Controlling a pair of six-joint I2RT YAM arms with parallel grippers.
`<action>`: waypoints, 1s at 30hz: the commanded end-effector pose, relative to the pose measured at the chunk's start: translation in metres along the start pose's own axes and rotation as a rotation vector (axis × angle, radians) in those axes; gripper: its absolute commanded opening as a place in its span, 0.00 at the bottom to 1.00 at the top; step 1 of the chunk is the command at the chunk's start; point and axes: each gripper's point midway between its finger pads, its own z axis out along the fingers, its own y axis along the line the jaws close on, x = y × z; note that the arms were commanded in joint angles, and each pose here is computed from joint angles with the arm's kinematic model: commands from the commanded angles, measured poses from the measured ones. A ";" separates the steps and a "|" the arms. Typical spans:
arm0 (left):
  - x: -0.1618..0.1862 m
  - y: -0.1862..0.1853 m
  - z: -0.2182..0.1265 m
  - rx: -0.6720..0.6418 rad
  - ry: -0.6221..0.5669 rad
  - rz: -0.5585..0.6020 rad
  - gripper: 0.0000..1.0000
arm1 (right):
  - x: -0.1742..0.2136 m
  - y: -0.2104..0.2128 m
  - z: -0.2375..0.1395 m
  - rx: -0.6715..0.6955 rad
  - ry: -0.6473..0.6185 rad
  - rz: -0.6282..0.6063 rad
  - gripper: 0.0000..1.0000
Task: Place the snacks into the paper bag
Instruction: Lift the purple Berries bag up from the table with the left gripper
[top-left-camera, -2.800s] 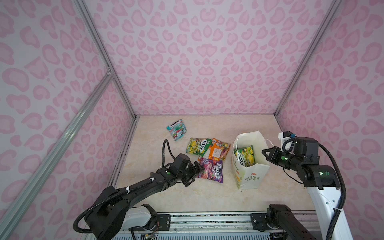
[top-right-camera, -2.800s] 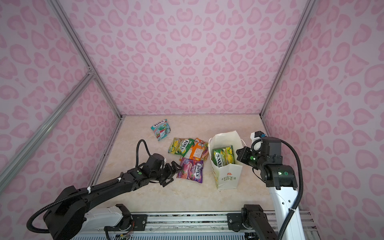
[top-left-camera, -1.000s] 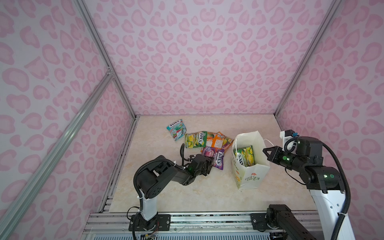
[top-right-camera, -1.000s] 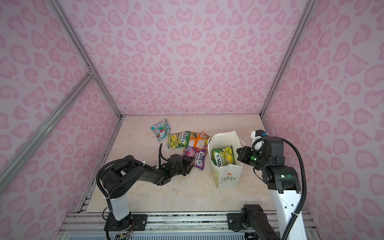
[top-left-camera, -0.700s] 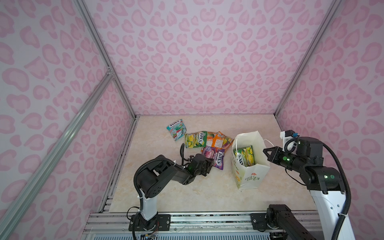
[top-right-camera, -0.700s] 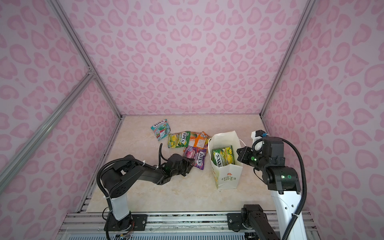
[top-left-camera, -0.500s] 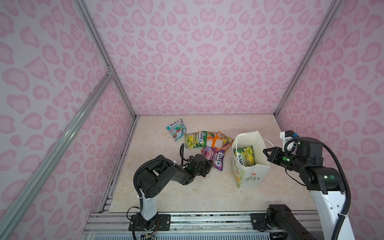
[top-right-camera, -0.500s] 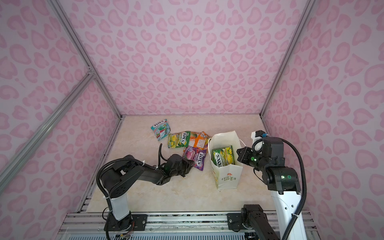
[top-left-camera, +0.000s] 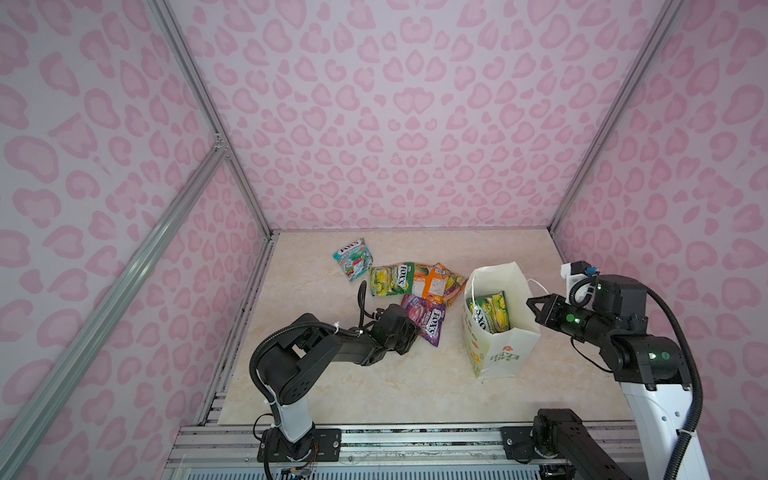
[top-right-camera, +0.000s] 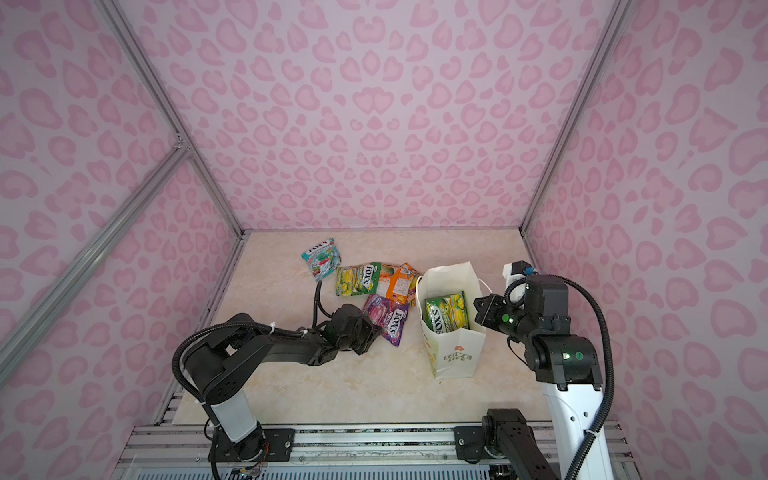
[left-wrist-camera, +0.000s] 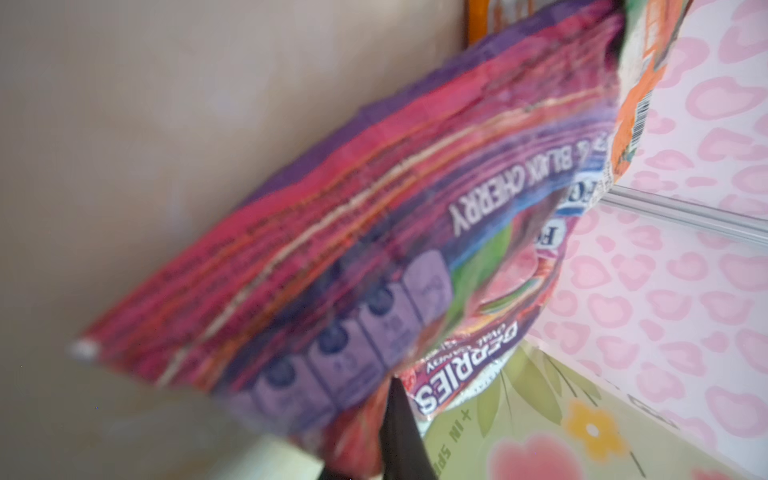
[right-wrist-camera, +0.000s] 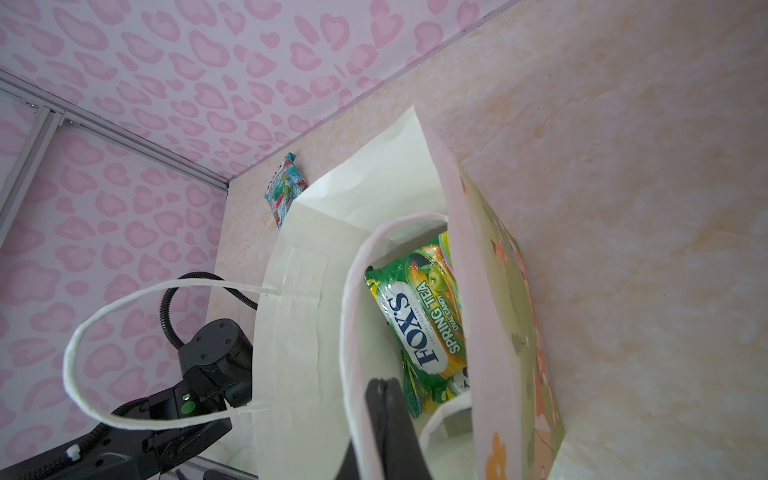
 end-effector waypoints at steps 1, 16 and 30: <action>0.000 0.003 -0.014 -0.062 -0.007 0.099 0.03 | 0.000 -0.001 0.000 0.004 -0.008 -0.004 0.00; -0.014 -0.054 -0.080 -0.052 -0.119 0.337 0.03 | -0.001 -0.002 0.002 0.007 -0.009 -0.003 0.00; -0.026 -0.111 -0.150 0.000 -0.187 0.555 0.03 | -0.003 -0.001 0.001 0.005 -0.017 -0.006 0.00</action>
